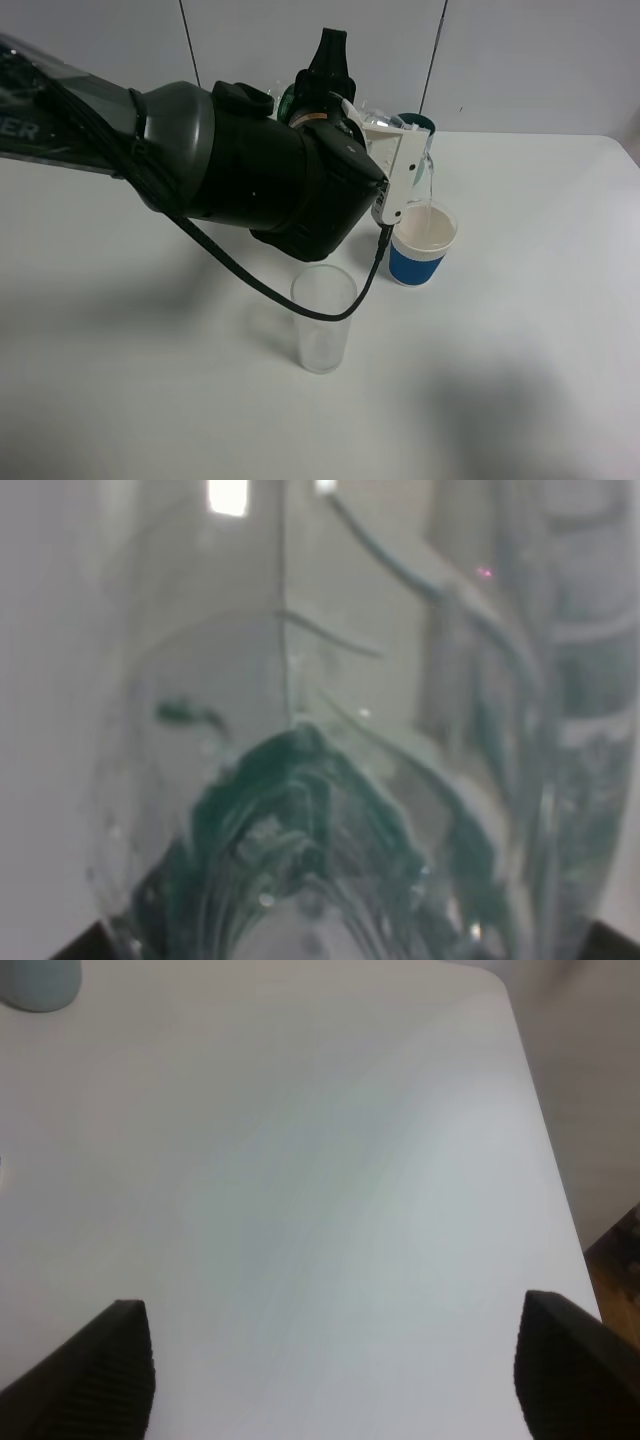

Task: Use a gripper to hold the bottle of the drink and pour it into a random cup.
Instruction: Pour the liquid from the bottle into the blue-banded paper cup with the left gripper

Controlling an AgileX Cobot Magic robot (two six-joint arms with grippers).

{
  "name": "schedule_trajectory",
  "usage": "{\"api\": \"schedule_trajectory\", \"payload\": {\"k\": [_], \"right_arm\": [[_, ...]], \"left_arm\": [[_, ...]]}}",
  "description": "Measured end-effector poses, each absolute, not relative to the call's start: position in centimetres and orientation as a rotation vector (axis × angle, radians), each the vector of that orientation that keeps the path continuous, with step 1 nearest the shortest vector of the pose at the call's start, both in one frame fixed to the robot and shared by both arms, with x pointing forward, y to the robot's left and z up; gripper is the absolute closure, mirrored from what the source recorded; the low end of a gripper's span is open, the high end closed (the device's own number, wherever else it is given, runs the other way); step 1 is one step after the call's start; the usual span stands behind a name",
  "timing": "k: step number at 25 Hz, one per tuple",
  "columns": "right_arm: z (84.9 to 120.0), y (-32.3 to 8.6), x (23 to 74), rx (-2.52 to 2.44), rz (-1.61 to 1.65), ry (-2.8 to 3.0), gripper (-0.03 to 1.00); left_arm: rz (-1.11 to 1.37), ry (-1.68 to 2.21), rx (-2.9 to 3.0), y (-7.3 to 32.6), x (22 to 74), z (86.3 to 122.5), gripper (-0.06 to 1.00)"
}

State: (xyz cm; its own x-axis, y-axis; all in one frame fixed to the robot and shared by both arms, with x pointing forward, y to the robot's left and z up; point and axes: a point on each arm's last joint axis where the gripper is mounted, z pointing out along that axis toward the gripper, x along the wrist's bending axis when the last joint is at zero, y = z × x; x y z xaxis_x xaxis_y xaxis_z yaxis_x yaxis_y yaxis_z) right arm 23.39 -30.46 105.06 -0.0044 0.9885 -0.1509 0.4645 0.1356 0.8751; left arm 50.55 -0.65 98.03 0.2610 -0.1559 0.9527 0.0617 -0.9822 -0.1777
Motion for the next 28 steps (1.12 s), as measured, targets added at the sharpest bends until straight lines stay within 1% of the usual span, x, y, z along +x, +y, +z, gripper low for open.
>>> {"api": "schedule_trajectory", "payload": {"k": [28], "right_arm": [[105.06,-30.46,23.39,1.447,0.805,1.593,0.23]], "left_arm": [[-1.792,0.111,-2.3,-0.43,50.56,98.18,0.48]]}}
